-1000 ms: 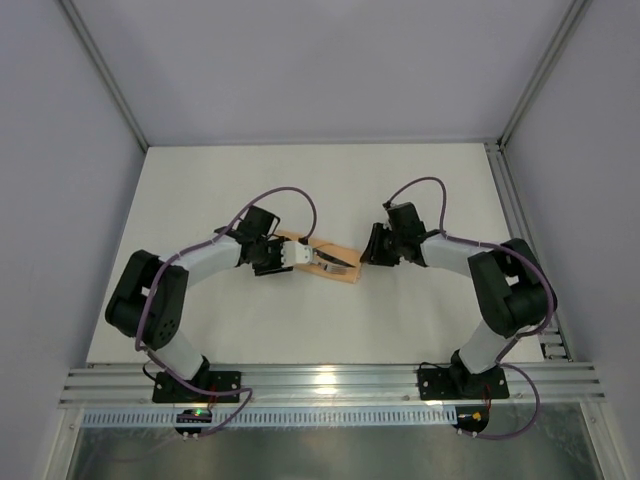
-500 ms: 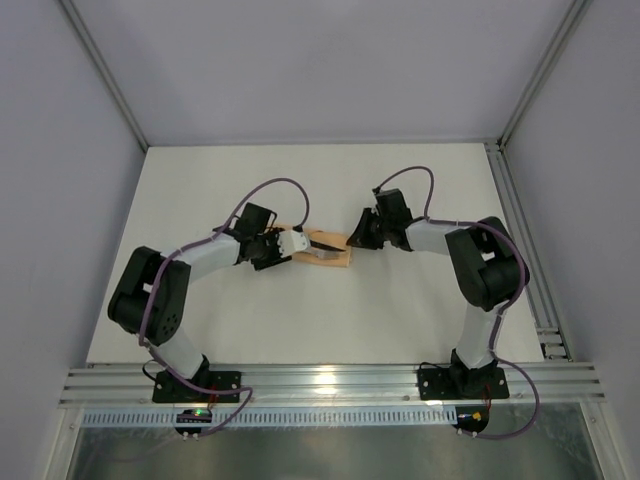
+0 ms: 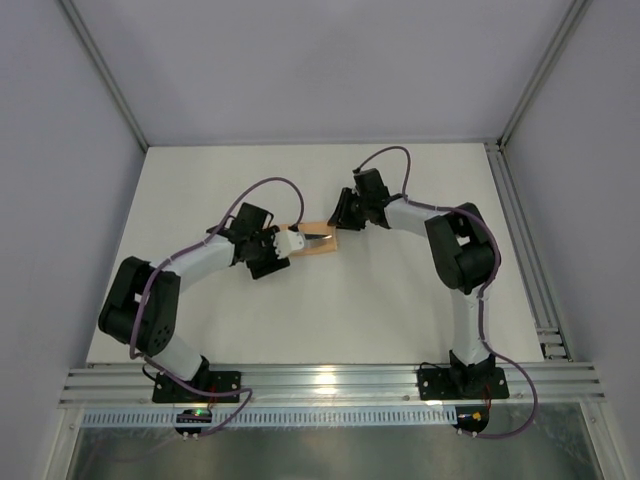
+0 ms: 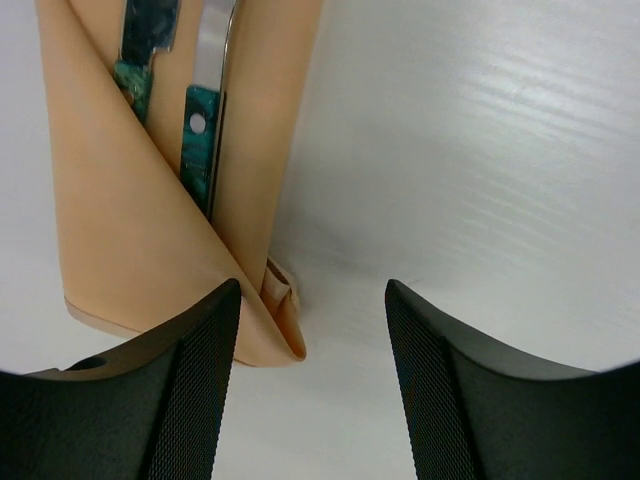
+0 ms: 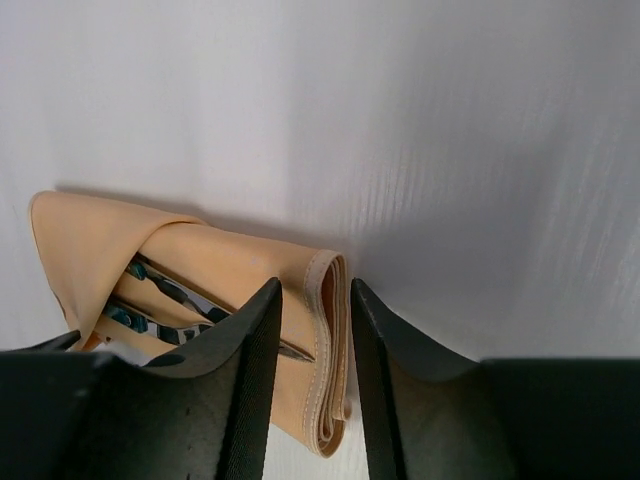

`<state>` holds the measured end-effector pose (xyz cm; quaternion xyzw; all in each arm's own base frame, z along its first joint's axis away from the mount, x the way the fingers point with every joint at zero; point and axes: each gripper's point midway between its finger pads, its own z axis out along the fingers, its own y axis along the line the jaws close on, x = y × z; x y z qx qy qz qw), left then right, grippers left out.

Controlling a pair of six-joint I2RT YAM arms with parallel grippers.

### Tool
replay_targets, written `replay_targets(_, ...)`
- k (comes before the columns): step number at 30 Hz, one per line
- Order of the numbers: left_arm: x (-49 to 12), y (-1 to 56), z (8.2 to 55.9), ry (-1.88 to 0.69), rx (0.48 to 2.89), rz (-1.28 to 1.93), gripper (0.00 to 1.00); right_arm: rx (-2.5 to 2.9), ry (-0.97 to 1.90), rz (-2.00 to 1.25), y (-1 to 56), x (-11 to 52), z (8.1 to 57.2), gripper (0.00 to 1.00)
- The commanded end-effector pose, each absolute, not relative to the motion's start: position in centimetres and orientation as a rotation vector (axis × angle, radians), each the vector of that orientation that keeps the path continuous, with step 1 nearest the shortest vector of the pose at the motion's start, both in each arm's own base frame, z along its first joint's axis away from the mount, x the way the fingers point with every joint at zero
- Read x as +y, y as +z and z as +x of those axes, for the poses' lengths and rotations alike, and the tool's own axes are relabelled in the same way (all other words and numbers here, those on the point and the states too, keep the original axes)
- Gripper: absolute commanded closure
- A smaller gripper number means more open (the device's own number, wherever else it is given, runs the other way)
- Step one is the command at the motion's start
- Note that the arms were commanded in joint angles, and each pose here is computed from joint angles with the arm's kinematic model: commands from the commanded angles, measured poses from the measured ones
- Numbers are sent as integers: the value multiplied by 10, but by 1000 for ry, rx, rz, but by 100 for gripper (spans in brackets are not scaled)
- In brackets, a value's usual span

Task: Fold the napkin into a case and place the utensils inside
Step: Move the smaller rectangle folded napkin to the corner of the board.

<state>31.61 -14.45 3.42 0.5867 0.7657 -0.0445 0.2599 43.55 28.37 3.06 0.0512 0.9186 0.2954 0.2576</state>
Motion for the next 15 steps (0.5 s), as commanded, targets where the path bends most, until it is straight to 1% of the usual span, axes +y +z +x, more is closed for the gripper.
replay_targets(1, -171, 66, 324, -126, 1992, 1564, 38, 2478, 715, 102, 47, 276, 444, 60)
replay_targets(3, -186, 72, 332, -111, 1973, 1569, 38, 2463, 688, 75, 57, 272, 443, 58)
replay_targets(5, -191, 65, 339, -69, 1990, 1578, 38, 2445, 674, 57, 69, 269, 443, 57)
replay_targets(7, -205, 67, 351, -30, 1957, 1577, 37, 2452, 649, 34, 71, 264, 440, 57)
replay_targets(8, -207, 59, 358, 15, 1968, 1591, 37, 2444, 637, 36, 77, 259, 438, 57)
replay_targets(12, -214, 37, 371, 60, 1989, 1623, 38, 2415, 611, 26, 91, 246, 430, 57)
replay_targets(14, -214, 35, 379, 99, 1993, 1624, 38, 2417, 598, 29, 91, 238, 423, 57)
replay_targets(15, -215, 30, 380, 101, 1998, 1635, 38, 2392, 607, 28, 102, 237, 422, 57)
